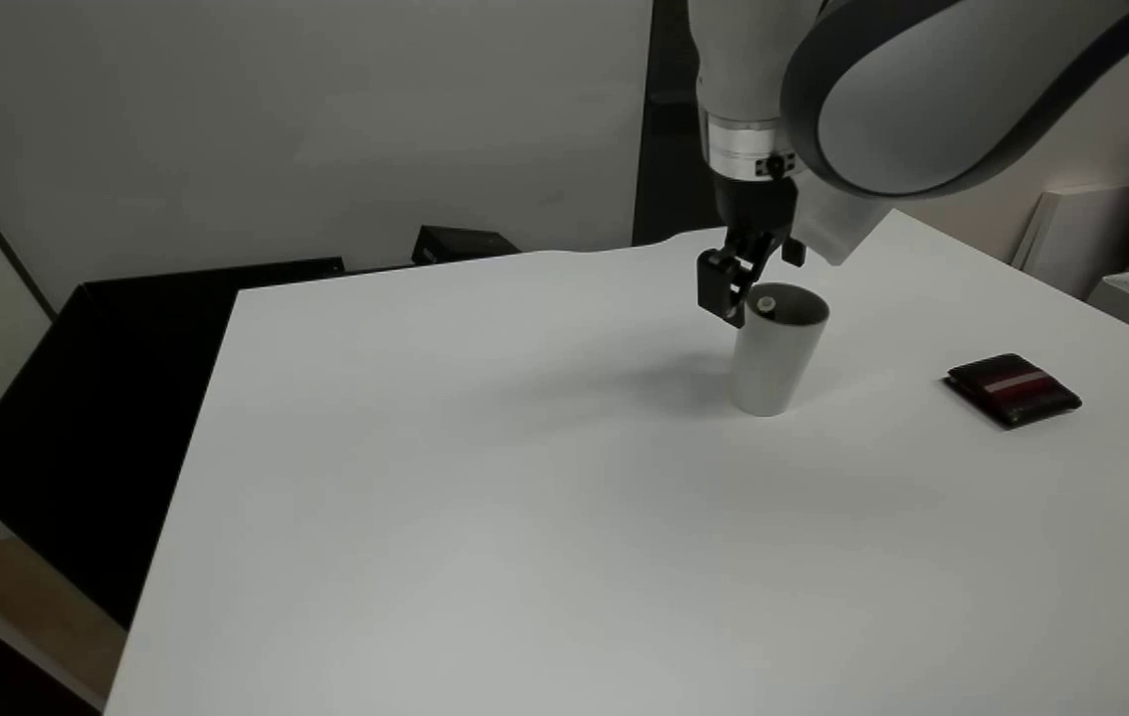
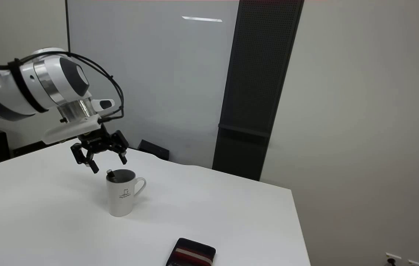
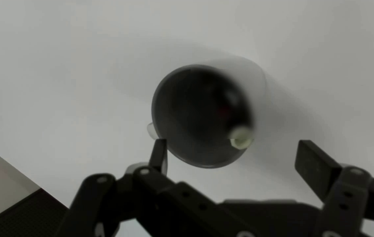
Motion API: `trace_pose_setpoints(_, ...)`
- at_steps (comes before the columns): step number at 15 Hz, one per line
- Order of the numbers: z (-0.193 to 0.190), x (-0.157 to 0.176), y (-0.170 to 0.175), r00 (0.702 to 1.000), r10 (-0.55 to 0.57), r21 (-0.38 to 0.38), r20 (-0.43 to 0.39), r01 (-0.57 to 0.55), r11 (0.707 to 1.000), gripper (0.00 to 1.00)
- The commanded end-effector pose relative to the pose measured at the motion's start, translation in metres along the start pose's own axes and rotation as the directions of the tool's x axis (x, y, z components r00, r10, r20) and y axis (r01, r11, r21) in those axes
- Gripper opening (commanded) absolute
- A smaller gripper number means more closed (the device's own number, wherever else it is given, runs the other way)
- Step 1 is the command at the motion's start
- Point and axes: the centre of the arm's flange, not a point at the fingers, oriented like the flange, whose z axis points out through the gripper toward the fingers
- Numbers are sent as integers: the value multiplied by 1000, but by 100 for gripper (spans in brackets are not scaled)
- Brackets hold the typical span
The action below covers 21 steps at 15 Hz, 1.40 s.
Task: Remove the marker from the cup and put it on the table
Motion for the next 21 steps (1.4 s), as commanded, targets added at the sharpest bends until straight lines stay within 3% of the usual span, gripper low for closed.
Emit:
trace_pose_setpoints(1, 2, 7, -3, 999, 37, 5, -1, -37, 999, 100)
trace_pose_setpoints(3, 4, 7, -4, 999, 42, 11, 2, -42, 999, 100)
trace_pose_setpoints(4, 4, 7, -4, 999, 45, 13, 3, -45, 999, 75)
trace_pose_setpoints(5, 4, 7, -4, 999, 45, 14, 3, -45, 999, 74)
trace_pose_setpoints(16, 6, 8, -3, 998, 62, 25, 10, -63, 998, 7)
trace_pose_setpoints(21, 0, 10, 0, 997, 78, 28, 18, -78, 997, 8)
